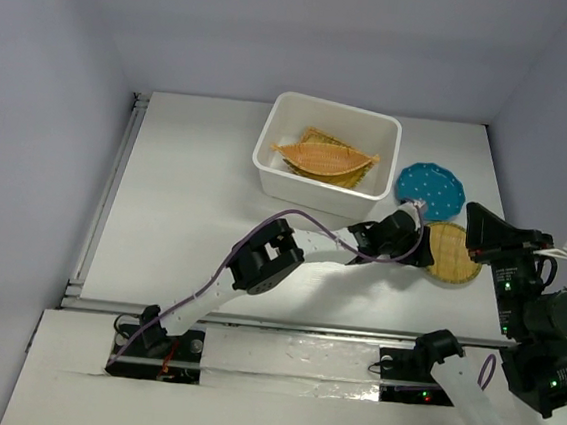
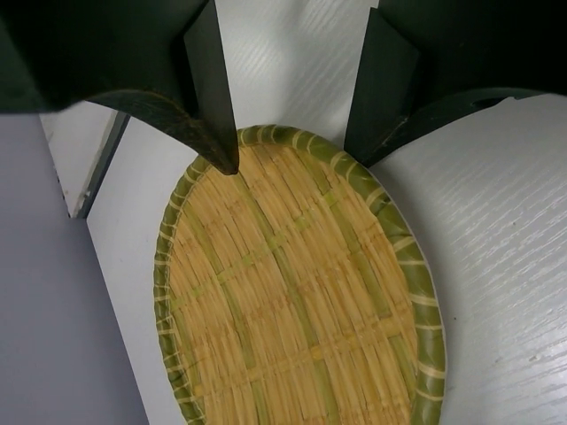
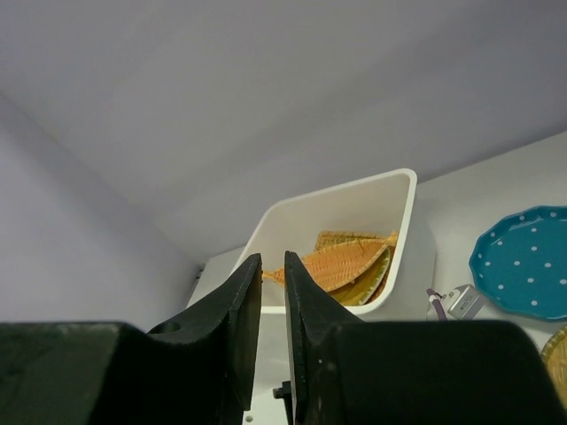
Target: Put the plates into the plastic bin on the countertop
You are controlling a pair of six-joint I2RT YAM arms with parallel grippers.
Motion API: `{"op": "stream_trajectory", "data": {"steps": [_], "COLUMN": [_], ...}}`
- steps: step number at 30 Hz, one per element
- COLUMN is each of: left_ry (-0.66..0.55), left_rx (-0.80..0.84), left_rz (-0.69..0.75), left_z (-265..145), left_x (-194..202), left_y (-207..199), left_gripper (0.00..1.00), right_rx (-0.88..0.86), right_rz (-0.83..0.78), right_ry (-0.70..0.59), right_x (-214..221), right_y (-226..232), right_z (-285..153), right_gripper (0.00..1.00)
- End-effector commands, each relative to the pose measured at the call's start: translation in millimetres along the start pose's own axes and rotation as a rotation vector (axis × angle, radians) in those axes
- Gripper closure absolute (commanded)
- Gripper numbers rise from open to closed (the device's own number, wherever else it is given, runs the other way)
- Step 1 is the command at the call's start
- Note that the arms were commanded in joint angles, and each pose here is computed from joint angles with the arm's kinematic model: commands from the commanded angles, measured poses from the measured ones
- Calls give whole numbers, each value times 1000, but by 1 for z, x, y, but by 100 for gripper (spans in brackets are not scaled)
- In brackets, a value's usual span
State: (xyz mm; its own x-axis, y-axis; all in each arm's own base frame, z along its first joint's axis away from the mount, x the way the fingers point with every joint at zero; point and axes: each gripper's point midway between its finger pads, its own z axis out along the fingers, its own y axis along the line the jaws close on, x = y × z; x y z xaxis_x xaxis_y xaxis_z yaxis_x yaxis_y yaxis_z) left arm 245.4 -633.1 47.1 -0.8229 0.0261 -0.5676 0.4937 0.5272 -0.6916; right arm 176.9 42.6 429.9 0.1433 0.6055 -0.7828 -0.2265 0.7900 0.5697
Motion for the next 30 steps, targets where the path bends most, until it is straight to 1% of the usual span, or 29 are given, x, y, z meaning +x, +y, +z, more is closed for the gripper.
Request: {"op": "stream_trajectory", "data": {"steps": [1,6,7,8,11,12,13,14,15,16,17,19,20,22,23,26,30], "left_ry": [9,-20,-32,-42,-64,-75,-83,-80,-93,-115,-102,-143,-128,-159,-148,-182,-228], "left_rx": [8,10,22,10,22,31,38,27,43,55,46,118,114,153,139,156,208], "left_rz": [-36,-73,-84,-89,-96,-97,-94,-92,-90,-90,-85,-70,-69,-61,-64,-60,-42], "left_z": [9,15,14,13,12,11,9,7,4,-3,-7,-22,-28,-42,-48,-71,-102], "left_x": [2,3,-1,1,-2,-4,-7,-3,-6,-16,-8,-20,-11,-20,-11,-15,-24], "left_y": [2,7,2,8,7,5,2,8,5,1,9,-11,-5,-17,-9,-13,-28], "left_gripper": [53,63,66,66,78,89,95,98,100,100,100,100,100,100,100,100,100], "right_rx": [-53,-60,-65,-70,-84,-89,-91,-90,-92,-90,-91,-92,-91,-94,-95,-89,-89], "right_rz": [-7,-11,-11,-9,-8,-8,-6,-9,-8,-10,-10,-8,-10,-7,-6,-8,-7], "right_ry": [-36,-30,-29,-27,-13,-9,-9,-4,-1,1,3,9,17,32,34,41,26], "right_x": [-11,-7,-7,-6,-2,-1,-1,0,1,2,3,6,9,13,14,17,10], "right_y": [10,9,10,11,13,14,14,14,14,14,14,14,13,13,13,12,14], "right_z": [-6,-7,-7,-7,-6,-5,-5,-4,-4,-3,-2,0,2,5,6,8,7], "right_gripper": [77,77,78,77,77,77,77,77,77,77,77,77,77,78,78,78,78]}}
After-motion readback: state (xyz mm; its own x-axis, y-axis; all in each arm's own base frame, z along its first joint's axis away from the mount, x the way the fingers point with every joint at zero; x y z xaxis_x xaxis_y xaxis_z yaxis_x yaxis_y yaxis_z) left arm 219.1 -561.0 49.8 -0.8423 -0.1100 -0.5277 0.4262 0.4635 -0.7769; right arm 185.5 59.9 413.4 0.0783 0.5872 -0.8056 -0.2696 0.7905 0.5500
